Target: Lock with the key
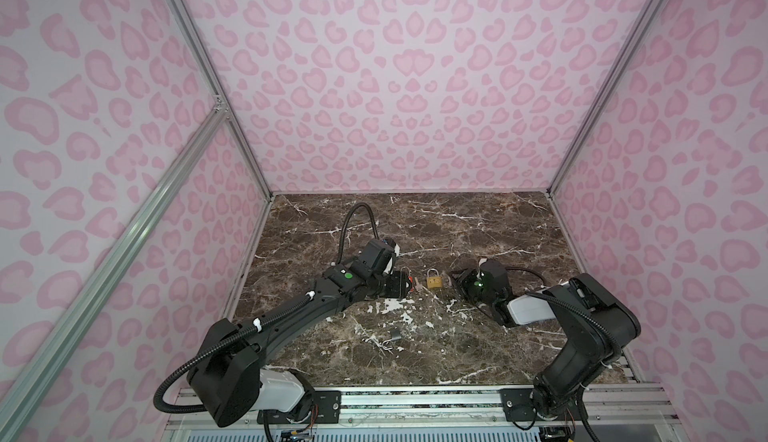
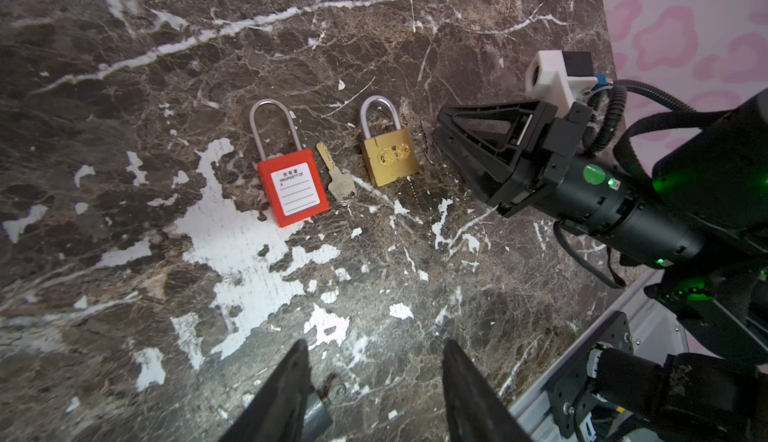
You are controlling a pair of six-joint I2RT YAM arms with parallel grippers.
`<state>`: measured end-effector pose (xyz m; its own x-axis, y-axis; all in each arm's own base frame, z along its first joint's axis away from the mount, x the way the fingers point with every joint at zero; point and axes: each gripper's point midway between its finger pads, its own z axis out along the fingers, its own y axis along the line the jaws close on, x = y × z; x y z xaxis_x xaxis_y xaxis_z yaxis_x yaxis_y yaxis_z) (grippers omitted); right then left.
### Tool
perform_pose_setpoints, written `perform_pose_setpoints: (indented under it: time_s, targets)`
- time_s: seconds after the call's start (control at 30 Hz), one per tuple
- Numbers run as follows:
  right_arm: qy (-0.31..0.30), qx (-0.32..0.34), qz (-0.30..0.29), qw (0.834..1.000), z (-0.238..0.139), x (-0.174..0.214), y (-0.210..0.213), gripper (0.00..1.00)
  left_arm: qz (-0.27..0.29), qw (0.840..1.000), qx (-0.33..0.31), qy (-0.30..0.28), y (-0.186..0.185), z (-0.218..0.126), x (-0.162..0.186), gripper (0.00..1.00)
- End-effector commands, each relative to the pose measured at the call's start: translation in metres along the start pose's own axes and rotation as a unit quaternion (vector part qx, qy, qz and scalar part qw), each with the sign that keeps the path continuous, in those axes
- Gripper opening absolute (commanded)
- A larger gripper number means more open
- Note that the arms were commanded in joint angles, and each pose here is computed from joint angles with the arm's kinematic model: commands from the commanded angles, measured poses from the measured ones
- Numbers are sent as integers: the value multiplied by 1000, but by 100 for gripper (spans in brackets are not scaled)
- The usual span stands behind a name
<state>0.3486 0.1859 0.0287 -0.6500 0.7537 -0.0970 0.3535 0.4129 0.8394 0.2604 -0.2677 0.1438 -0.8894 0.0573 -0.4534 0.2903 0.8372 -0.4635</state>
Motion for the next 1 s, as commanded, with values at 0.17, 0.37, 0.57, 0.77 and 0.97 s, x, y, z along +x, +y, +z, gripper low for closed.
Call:
perform_pose_setpoints:
  time_s: [0.17, 0.37, 0.57, 0.77, 0.97]
  targets:
    - [-6, -7, -32, 999, -11, -5, 15, 35, -12, 1000, -18, 19, 9, 3, 10, 54]
    - [2, 18, -139, 990, -39, -4, 36, 35, -23, 998, -39, 52, 28, 6, 38, 54]
    - [68, 53, -336, 938, -72, 14, 61, 35, -60, 994, -57, 77, 49, 1, 71, 55]
    - [80, 91, -506, 854, -98, 21, 64, 36, -103, 989, -56, 85, 61, -2, 90, 56]
    - [104, 86, -599, 789, -109, 40, 64, 37, -123, 976, -141, 111, 92, -7, 115, 56]
